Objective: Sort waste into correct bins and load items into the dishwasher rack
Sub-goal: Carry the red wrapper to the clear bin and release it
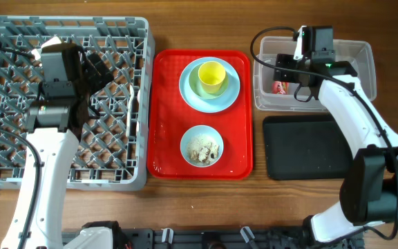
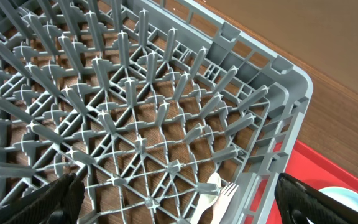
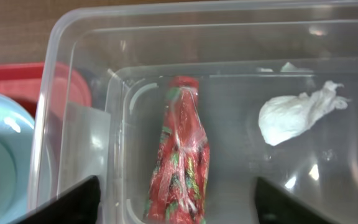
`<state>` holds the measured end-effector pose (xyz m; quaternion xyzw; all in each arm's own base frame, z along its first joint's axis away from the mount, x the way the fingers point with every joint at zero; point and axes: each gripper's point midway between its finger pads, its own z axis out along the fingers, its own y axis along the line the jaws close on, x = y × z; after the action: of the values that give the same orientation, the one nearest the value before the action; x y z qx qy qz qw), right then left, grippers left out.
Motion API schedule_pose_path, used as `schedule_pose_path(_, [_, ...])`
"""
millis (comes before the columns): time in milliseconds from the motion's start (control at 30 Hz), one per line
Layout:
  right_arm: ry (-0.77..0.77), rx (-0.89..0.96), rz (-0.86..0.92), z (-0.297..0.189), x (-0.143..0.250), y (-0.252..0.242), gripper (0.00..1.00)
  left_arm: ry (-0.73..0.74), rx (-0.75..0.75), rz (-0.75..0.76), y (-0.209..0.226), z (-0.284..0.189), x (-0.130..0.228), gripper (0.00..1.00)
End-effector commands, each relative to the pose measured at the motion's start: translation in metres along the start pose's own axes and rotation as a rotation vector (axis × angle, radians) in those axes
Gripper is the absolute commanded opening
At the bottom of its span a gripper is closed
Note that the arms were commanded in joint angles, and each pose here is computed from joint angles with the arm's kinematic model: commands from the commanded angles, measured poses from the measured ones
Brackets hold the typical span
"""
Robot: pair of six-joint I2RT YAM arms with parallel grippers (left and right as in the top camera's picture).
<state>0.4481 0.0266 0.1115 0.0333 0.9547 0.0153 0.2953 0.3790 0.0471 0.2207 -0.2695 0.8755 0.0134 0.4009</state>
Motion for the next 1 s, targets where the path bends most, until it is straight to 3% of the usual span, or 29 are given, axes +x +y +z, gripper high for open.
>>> schedule_pose_path(0, [-0.033, -0.032, -0.032, -0.020, -0.014, 0.006, 0.95, -0.021, 0.008, -0.026, -0.001, -0.005, -0.008, 1.00])
schedule_pose_path(167, [-0.108, -0.153, -0.089, -0.085, -0.037, 0.030, 0.99, -0.021, 0.007, -0.025, -0.001, -0.005, -0.008, 1.00])
schedule_pose_path(300, [-0.091, -0.183, -0.059, -0.121, -0.023, 0.032, 1.00, -0.021, 0.007, -0.026, -0.001, -0.005, -0.008, 1.00])
schedule_pose_path(500, [0.024, -0.698, -0.074, -0.163, 0.007, 0.110, 1.00, -0.021, 0.007, -0.025, -0.001, -0.005, -0.008, 1.00])
schedule_pose_path(967, [0.050, -0.706, -0.059, -0.156, 0.009, 0.111, 1.00, -0.021, 0.008, -0.026, -0.001, -0.005, -0.008, 1.00])
